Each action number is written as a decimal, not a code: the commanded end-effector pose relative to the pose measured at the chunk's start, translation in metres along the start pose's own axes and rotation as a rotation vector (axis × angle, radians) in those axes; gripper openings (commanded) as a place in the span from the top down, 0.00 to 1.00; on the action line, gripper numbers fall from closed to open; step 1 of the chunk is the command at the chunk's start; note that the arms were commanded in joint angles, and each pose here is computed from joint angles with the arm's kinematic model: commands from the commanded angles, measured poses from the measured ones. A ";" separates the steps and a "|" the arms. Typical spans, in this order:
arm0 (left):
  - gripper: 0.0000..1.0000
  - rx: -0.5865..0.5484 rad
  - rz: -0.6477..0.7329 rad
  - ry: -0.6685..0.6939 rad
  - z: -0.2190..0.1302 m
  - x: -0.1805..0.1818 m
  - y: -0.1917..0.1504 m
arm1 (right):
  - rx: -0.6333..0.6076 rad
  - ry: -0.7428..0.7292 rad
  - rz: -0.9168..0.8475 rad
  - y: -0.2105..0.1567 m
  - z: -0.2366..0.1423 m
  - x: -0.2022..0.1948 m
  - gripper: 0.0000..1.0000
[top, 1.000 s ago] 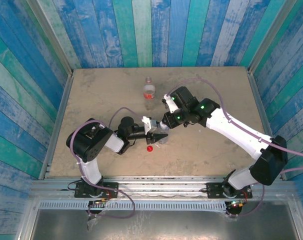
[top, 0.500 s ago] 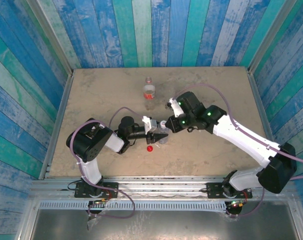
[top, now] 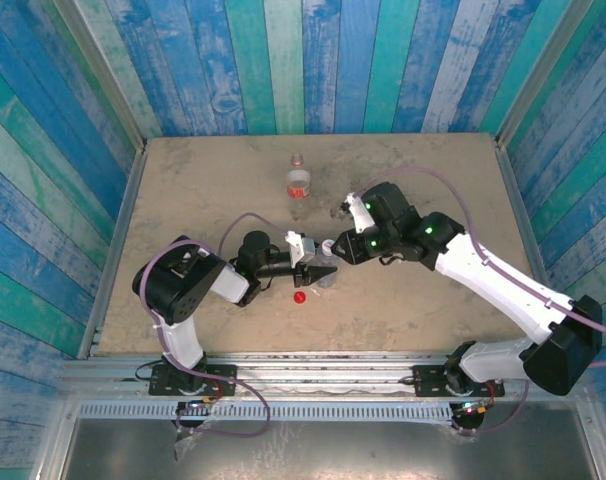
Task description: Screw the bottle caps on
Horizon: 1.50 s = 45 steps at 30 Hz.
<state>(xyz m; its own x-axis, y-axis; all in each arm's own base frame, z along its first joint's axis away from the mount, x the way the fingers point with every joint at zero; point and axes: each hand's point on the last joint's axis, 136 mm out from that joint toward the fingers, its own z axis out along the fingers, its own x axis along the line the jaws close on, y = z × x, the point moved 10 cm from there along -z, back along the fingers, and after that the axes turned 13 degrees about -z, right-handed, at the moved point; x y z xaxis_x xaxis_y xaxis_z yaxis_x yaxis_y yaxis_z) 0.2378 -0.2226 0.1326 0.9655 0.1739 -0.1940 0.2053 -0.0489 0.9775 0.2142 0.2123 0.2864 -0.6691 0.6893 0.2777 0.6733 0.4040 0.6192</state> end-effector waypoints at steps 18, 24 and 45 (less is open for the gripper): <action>0.45 0.096 -0.094 -0.008 -0.005 -0.007 -0.020 | 0.082 0.104 -0.003 -0.011 0.020 0.003 0.81; 0.45 0.094 -0.102 -0.020 -0.004 -0.007 -0.020 | 0.054 0.110 -0.003 -0.020 0.008 0.017 0.80; 0.47 0.107 -0.130 -0.036 -0.005 -0.010 -0.017 | -0.004 0.090 -0.017 0.020 0.012 -0.002 0.70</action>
<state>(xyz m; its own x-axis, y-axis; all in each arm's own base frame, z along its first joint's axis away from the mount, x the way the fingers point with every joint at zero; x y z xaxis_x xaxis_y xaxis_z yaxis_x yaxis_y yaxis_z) 0.2298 -0.2223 0.1320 0.9671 0.1298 -0.2188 0.2290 -0.0699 0.9709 0.2313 0.2224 0.2885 -0.6866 0.6562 0.3131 0.6660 0.3949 0.6329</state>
